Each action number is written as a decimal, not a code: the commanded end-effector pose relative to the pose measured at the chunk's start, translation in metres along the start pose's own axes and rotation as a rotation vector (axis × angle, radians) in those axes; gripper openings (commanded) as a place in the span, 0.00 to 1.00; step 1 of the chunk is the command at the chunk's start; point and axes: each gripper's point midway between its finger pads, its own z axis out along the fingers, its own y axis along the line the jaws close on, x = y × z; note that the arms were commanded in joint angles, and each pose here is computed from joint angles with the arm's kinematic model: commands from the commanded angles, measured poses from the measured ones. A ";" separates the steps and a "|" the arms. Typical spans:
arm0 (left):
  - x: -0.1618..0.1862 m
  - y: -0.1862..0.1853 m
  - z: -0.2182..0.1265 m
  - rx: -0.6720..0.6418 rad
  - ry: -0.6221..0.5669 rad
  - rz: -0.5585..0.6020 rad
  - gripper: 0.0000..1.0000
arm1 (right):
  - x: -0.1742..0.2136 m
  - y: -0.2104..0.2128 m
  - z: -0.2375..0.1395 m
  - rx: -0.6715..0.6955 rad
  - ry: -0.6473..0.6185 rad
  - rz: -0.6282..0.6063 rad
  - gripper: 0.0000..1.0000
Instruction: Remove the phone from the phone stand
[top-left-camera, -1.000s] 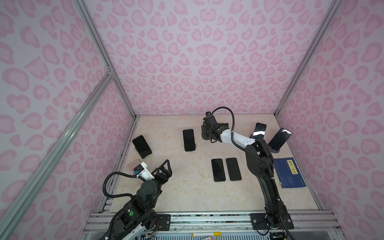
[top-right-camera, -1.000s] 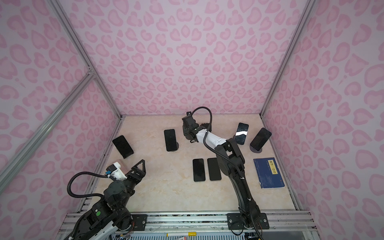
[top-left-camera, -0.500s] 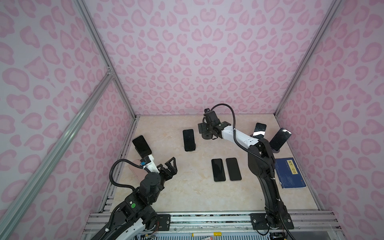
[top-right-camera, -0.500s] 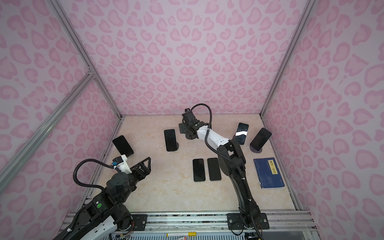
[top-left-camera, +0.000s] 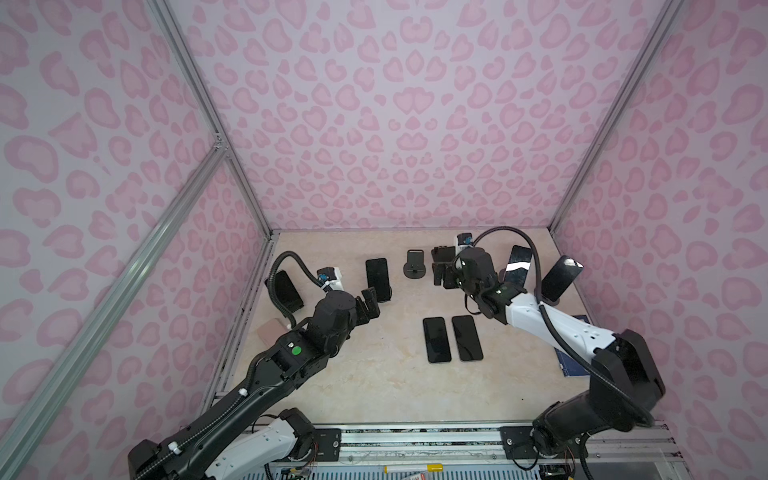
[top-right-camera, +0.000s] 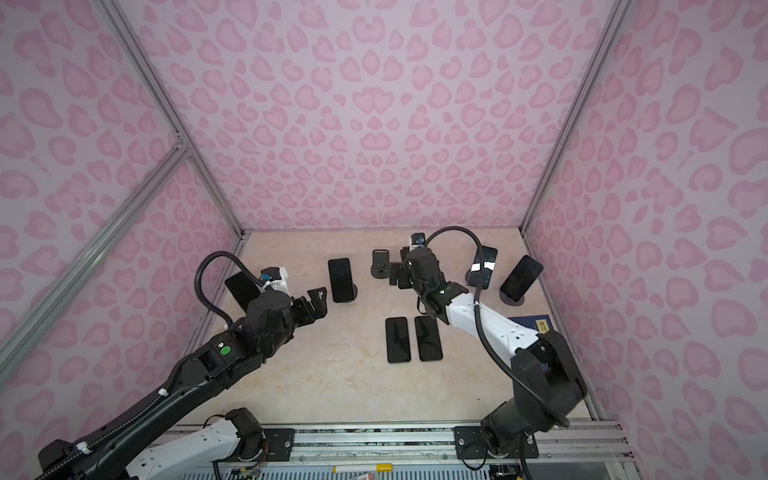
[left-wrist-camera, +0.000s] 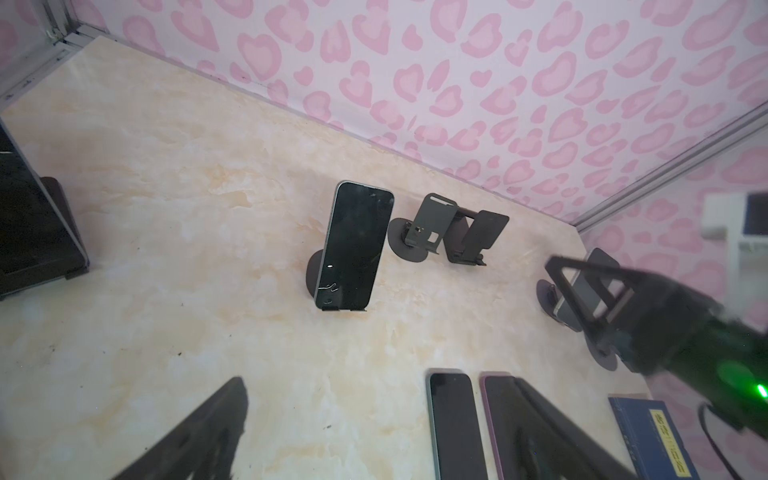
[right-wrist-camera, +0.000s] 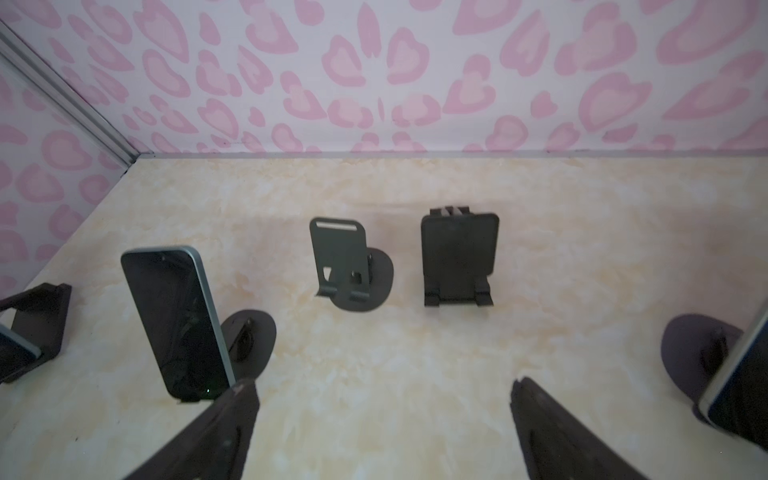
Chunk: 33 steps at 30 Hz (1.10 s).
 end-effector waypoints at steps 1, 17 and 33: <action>-0.014 -0.002 0.013 -0.089 -0.018 0.077 0.98 | -0.005 -0.014 -0.025 0.003 -0.138 0.088 0.97; -0.010 -0.026 0.127 -0.357 0.127 0.237 0.97 | 0.052 -0.061 -0.061 0.104 -0.273 0.117 0.95; 0.017 -0.012 0.198 -0.375 0.243 0.257 0.97 | 0.069 -0.046 -0.038 0.083 -0.156 0.110 0.96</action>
